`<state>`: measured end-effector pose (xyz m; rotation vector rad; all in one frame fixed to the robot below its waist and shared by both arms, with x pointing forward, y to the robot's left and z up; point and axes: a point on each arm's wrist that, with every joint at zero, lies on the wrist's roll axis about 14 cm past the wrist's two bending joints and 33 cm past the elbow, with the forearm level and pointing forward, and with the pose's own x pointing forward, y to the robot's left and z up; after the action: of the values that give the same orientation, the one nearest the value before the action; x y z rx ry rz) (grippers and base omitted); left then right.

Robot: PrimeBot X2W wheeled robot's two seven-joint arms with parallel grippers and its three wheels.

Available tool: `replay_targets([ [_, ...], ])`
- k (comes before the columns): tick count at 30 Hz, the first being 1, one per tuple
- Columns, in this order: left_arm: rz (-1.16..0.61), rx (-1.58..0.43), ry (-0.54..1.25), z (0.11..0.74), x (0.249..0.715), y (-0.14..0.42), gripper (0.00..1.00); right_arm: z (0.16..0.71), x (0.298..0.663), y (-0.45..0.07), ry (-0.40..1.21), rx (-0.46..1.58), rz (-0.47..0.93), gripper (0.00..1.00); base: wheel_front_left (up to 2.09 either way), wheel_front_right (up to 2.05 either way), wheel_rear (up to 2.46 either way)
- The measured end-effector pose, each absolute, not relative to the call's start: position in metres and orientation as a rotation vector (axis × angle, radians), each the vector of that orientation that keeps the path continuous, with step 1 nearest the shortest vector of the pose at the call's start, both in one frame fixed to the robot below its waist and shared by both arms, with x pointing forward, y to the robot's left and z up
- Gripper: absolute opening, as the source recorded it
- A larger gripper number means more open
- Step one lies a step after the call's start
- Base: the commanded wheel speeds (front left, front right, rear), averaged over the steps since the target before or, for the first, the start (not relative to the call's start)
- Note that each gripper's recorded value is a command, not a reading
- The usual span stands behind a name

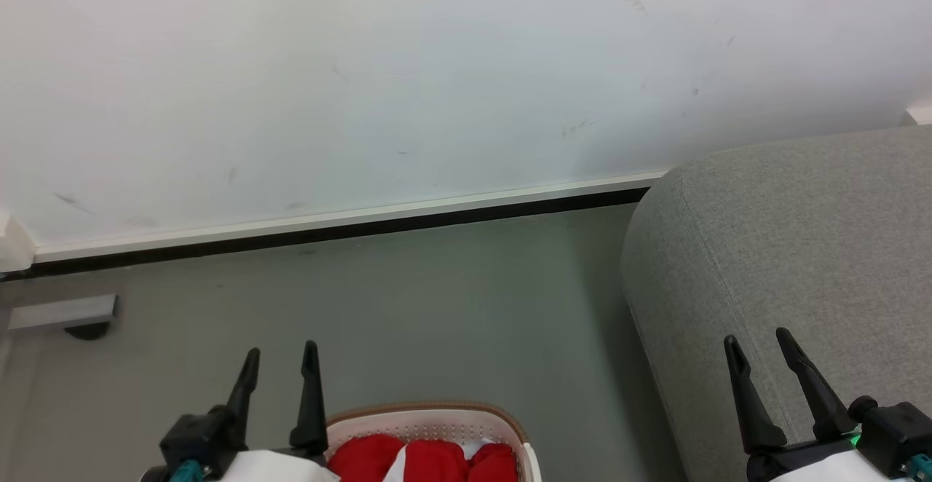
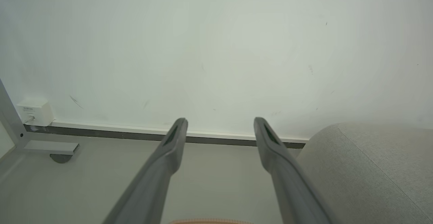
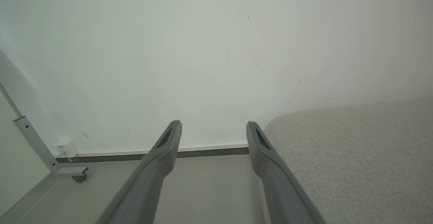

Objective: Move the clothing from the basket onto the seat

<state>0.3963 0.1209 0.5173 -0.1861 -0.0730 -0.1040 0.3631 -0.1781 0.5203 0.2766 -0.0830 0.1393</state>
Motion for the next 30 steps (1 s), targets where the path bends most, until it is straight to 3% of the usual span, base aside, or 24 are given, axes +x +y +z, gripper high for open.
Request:
replay_targets([
  [30,-0.133,-0.033,-0.137,0.5250,0.3949,0.1121,1.00,0.5240,0.3600,-0.1683,-0.115,0.148,0.187,1.00,0.00,0.00,0.00],
])
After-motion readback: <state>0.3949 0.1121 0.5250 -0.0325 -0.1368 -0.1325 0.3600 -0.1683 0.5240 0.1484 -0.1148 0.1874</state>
